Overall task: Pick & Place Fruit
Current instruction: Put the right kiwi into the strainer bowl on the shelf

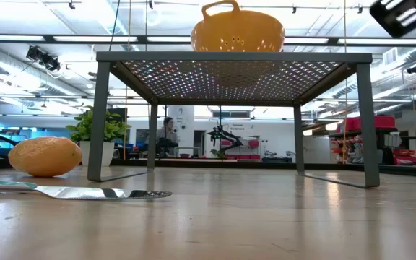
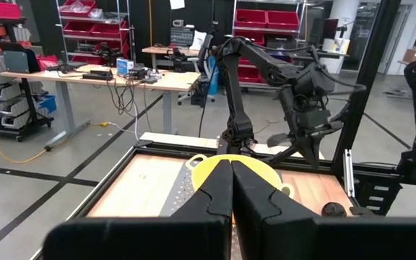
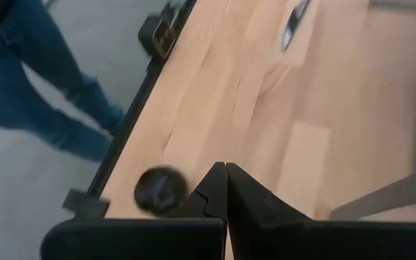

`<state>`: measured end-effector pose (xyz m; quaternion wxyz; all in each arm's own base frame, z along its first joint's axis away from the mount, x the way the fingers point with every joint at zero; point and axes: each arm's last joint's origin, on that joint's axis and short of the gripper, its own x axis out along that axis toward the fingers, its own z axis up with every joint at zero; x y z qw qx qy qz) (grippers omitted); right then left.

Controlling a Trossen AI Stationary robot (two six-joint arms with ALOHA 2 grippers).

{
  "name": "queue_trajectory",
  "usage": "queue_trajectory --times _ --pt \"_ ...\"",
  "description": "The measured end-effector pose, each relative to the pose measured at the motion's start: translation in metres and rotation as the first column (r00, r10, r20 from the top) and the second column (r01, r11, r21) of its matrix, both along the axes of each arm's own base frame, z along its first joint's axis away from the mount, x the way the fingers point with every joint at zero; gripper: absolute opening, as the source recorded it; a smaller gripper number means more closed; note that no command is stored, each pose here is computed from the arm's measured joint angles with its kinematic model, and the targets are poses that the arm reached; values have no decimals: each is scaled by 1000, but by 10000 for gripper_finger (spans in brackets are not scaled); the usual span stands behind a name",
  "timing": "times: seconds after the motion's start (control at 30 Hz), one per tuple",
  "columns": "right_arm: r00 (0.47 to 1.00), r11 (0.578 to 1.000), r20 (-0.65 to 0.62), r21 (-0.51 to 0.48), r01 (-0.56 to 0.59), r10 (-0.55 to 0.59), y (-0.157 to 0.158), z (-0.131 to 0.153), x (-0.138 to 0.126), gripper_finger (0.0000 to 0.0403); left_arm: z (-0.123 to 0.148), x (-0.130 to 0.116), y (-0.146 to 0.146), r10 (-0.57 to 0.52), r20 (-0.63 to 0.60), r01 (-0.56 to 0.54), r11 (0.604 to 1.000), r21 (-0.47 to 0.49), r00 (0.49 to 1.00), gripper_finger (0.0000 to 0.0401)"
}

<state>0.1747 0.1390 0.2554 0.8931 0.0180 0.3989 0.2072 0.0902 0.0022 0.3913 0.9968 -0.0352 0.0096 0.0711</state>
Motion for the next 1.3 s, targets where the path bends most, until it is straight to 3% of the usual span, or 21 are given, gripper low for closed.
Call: queue_trajectory --times 0.23,0.5,0.73,1.07,1.2,1.3 --pt "991 1000 -130 -13 2 -4 1 -13 -1 4 0 0 0 0 1 0 1000 -6 1000 2" --pt "969 998 -244 -46 32 -42 -2 -20 -6 43 -3 0 0 1 -29 -1 1000 -19 1000 2" --pt "965 998 -260 -36 -51 40 -1 -22 -7 125 -3 0 0 1 -29 -1 1000 -20 1000 3" --pt "944 982 -318 -130 -135 87 -1 -33 -7 270 -3 0 0 1 -29 -1 1000 -20 1000 2" --pt "939 961 -304 -172 -218 159 0 -36 -6 299 -3 0 0 1 -29 -1 1000 -20 1000 3" --pt "942 950 -298 -219 -222 152 0 -39 -4 307 -3 0 0 1 -28 -1 1000 -24 1000 3"
